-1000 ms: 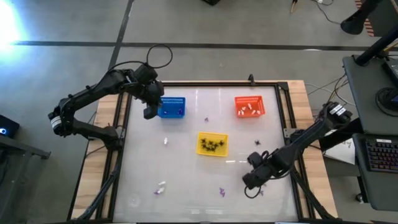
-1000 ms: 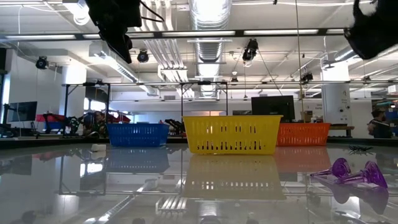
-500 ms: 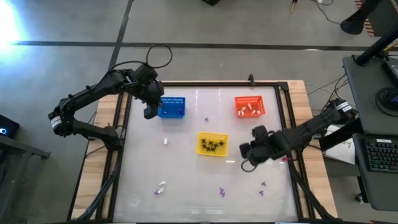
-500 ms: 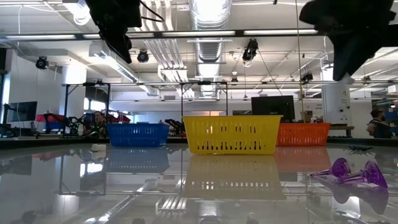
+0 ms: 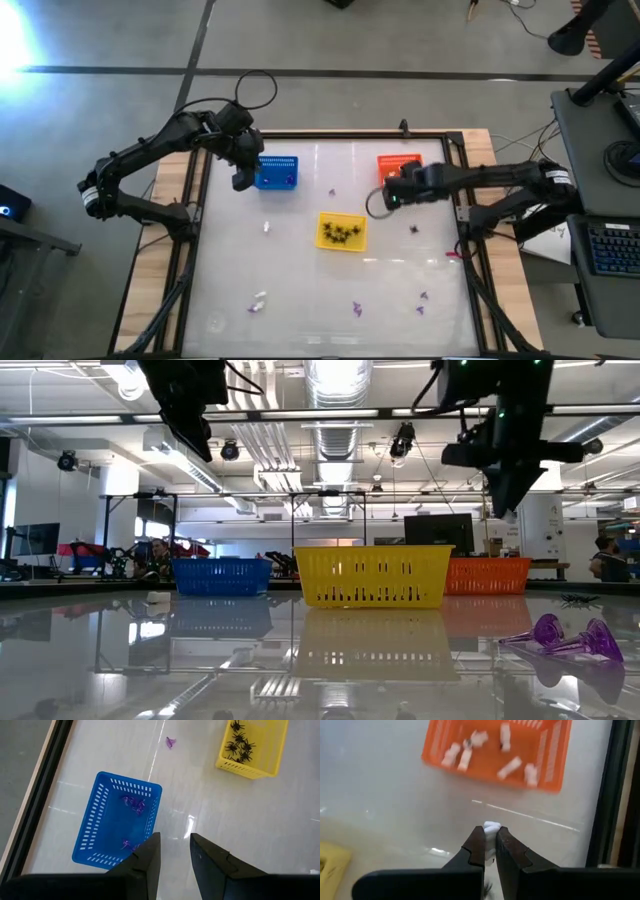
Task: Sort Halloween decoration
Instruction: Put the white skeleton toy into the orange bin
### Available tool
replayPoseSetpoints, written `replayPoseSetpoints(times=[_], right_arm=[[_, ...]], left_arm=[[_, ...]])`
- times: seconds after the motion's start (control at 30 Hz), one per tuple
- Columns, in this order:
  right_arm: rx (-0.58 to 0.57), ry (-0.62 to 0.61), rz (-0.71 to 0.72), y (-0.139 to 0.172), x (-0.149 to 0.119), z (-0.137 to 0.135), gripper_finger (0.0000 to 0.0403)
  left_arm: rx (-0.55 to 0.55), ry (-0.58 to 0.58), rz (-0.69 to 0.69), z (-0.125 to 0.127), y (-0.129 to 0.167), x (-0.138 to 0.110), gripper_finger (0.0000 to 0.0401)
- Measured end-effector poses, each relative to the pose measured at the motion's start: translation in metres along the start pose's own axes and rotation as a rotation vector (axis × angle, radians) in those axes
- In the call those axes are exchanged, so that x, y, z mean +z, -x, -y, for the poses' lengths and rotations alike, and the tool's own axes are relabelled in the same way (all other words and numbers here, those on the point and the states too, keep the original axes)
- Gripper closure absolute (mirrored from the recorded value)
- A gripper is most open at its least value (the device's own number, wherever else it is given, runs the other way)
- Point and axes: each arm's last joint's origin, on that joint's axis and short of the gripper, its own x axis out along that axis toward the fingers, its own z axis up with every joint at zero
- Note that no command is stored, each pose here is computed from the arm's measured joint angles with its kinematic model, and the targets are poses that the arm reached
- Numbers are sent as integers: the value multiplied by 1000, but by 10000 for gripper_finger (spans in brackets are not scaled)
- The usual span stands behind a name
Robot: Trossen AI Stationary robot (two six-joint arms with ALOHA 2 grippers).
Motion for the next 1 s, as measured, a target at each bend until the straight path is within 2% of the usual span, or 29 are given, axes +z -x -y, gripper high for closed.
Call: replayPoseSetpoints(times=[0.33,0.5,0.8,1.0], right_arm=[[58,69,66,-24,65,21,390],[138,93,42,-33,86,35,390],[144,203,74,-38,95,41,386],[142,242,81,-38,95,41,326]], left_arm=[[1,0,-1,0,0,0,314],[4,29,10,0,0,1,314],[79,78,-9,-3,-1,0,314],[78,103,-8,-2,-1,0,312]])
